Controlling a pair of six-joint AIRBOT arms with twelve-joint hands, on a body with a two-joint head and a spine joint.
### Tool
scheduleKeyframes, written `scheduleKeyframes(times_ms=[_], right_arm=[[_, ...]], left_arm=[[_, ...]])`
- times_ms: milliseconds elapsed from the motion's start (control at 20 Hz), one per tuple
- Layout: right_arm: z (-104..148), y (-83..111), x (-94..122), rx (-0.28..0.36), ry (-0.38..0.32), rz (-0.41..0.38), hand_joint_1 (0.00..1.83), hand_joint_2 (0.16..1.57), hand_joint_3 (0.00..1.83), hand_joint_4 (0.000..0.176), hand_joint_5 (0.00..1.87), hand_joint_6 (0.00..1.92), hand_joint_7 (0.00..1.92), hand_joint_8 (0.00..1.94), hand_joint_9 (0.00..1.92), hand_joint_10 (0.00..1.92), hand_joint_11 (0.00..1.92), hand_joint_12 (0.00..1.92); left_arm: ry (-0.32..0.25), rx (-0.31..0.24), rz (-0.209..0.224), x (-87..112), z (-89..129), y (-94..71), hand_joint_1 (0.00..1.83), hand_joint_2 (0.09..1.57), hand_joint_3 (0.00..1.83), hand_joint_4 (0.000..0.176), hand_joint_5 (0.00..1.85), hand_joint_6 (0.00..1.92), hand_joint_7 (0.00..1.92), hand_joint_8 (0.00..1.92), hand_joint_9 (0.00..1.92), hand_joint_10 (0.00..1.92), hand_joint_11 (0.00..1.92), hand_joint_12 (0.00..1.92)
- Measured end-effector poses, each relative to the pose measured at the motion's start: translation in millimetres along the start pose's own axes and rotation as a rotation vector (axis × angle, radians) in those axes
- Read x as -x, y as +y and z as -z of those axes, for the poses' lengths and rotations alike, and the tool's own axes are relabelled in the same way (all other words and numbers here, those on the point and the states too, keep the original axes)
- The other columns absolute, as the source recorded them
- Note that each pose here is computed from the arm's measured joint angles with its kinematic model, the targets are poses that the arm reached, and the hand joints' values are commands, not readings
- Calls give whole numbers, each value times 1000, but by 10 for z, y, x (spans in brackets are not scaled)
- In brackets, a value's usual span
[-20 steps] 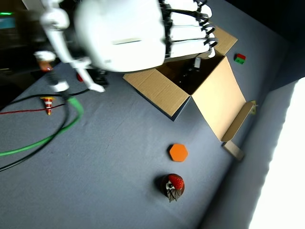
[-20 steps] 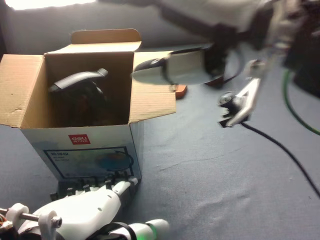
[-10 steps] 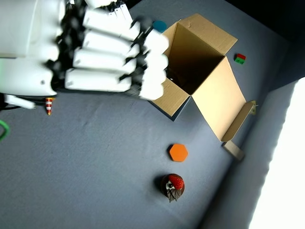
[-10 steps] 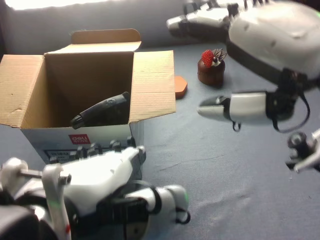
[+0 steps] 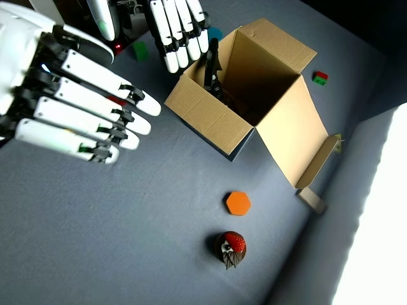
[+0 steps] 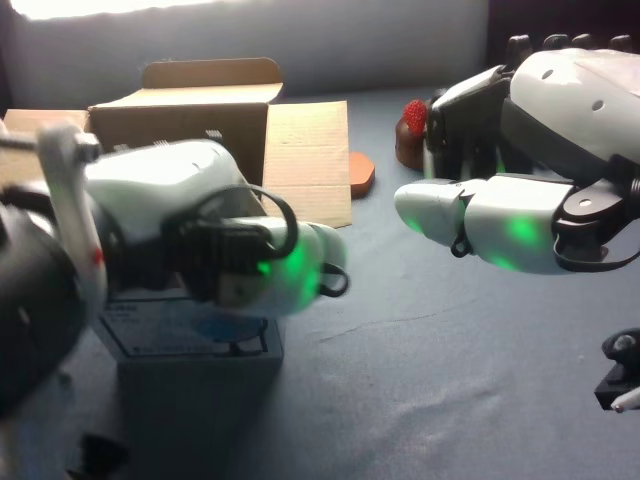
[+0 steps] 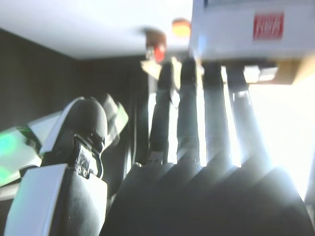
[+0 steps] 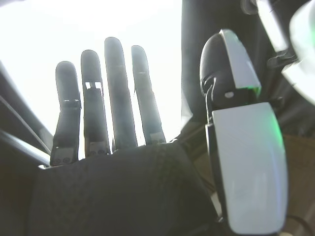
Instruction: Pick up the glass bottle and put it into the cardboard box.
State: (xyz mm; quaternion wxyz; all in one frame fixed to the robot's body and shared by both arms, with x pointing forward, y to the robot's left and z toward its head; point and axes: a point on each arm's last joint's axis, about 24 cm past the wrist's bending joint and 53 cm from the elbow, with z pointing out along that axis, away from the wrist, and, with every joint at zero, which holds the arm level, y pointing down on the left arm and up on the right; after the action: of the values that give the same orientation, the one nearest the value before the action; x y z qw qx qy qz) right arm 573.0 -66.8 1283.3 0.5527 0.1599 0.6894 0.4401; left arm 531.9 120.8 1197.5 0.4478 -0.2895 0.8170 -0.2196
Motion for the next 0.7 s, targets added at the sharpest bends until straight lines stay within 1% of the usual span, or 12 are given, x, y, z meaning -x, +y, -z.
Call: scheduleKeyframes(times_ms=[50,100,150,200,250,300,350,450,550,650,700], right_arm=[[0,0,-1,1,2,-1,573,1268,20,0,872,1412,1063,1622,1056,1896,1128,1921],[1,-4,-11,2,5,3,615,1300,29,0,951,1426,1144,1665,1152,1916,1210,1921],[1,-5,-34,2,15,0,674,1327,33,0,1024,1487,1216,1688,1237,1921,1309,1921],[5,-16,-65,3,24,10,697,1337,32,0,1041,1548,1228,1701,1258,1921,1328,1921],[6,-45,-95,-2,36,7,800,1371,49,0,1089,1805,1279,1820,1313,1921,1377,1921],[5,-46,-100,-2,38,5,846,1375,53,0,1105,1898,1300,1875,1341,1921,1401,1921],[3,-41,-105,4,40,1,881,1372,54,0,1117,1916,1305,1915,1362,1921,1425,1921],[-4,-47,-87,5,37,6,903,1365,55,0,1129,1921,1306,1940,1402,1921,1470,1921],[-14,-72,-66,-1,31,8,897,1369,58,0,1126,1921,1318,1941,1417,1921,1468,1921],[-12,-78,-59,-2,30,8,894,1370,60,0,1125,1921,1321,1941,1421,1921,1467,1921],[-12,-78,-58,-2,30,8,896,1361,85,0,1170,1921,1346,1941,1446,1921,1498,1921]], left_arm=[[-13,0,-2,80,-6,-12,417,1315,2,0,859,1302,929,1329,818,1584,576,1918],[-26,-2,-3,141,-13,-15,556,1328,3,0,900,1458,957,1517,926,1652,689,1920],[-31,1,-2,200,-37,-21,653,1345,4,0,904,1666,952,1728,972,1804,811,1921],[-39,-1,-9,252,-45,-35,658,1355,5,0,914,1709,965,1768,972,1845,839,1921],[-48,-11,-24,309,-49,-72,640,1400,16,0,951,1856,1012,1867,1039,1907,943,1921],[-52,-18,-32,329,-60,-92,654,1433,21,0,966,1908,1034,1910,1082,1918,984,1921],[-62,-29,-43,378,-89,-122,659,1448,21,0,978,1918,1070,1919,1131,1920,1031,1921],[-68,-48,-47,413,-106,-155,643,1464,17,0,1003,1921,1105,1921,1183,1921,1087,1921],[-66,-58,-45,441,-151,-159,654,1466,13,0,1008,1921,1099,1921,1158,1921,1078,1921],[-68,-54,-40,463,-159,-111,659,1467,11,0,1008,1921,1097,1921,1151,1921,1074,1921],[-71,-53,-38,476,-150,-93,716,1453,2,0,1018,1921,1089,1921,1138,1921,1064,1921]])
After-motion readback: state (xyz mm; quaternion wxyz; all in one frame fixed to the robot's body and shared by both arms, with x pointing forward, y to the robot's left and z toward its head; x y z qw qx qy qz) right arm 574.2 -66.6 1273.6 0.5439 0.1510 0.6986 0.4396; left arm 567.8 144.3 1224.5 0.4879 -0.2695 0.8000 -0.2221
